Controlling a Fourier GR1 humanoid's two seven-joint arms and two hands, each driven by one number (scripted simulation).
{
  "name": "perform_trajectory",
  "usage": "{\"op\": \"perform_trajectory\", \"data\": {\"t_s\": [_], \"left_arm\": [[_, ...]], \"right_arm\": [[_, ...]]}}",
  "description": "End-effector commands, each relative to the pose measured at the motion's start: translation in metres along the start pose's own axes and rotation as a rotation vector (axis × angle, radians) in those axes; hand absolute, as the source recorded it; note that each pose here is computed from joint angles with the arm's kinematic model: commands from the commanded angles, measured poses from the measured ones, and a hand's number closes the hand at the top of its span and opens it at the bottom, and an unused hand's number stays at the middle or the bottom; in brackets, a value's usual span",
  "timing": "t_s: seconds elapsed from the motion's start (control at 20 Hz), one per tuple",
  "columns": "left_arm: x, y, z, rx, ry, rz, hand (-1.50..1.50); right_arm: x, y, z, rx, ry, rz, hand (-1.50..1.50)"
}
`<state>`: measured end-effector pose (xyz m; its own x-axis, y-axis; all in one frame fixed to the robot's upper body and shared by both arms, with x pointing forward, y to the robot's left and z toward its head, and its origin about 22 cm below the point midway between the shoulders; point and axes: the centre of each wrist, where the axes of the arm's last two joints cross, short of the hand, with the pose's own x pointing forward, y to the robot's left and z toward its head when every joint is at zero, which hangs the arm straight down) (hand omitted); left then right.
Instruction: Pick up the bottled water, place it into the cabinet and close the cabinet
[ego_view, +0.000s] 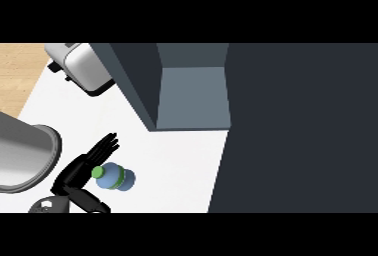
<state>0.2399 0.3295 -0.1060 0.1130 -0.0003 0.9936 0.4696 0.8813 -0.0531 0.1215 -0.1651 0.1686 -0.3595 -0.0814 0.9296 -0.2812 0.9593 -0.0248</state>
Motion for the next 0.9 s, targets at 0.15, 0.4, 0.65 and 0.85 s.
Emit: {"op": "perform_trajectory", "data": {"t_s": [0.15,0.4,0.65,0.85], "left_arm": [[-0.015,-0.002,-0.011,-0.045,-0.101,0.052,-1.5],[-0.034,-0.007,-0.009,0.01,-0.131,0.088,-1.5],[-0.04,-0.028,-0.031,0.025,-0.157,0.106,-1.5],[-0.029,-0.018,-0.042,-0.065,-0.146,0.173,1.5]], "right_arm": [[0.031,0.0,0.015,-0.027,-0.038,0.048,-1.5],[0.022,-0.002,0.011,-0.026,-0.055,0.052,-1.5],[0.028,-0.004,0.018,-0.02,-0.031,0.061,-1.5],[0.007,-0.002,0.006,-0.013,-0.041,0.072,-1.5]]}}
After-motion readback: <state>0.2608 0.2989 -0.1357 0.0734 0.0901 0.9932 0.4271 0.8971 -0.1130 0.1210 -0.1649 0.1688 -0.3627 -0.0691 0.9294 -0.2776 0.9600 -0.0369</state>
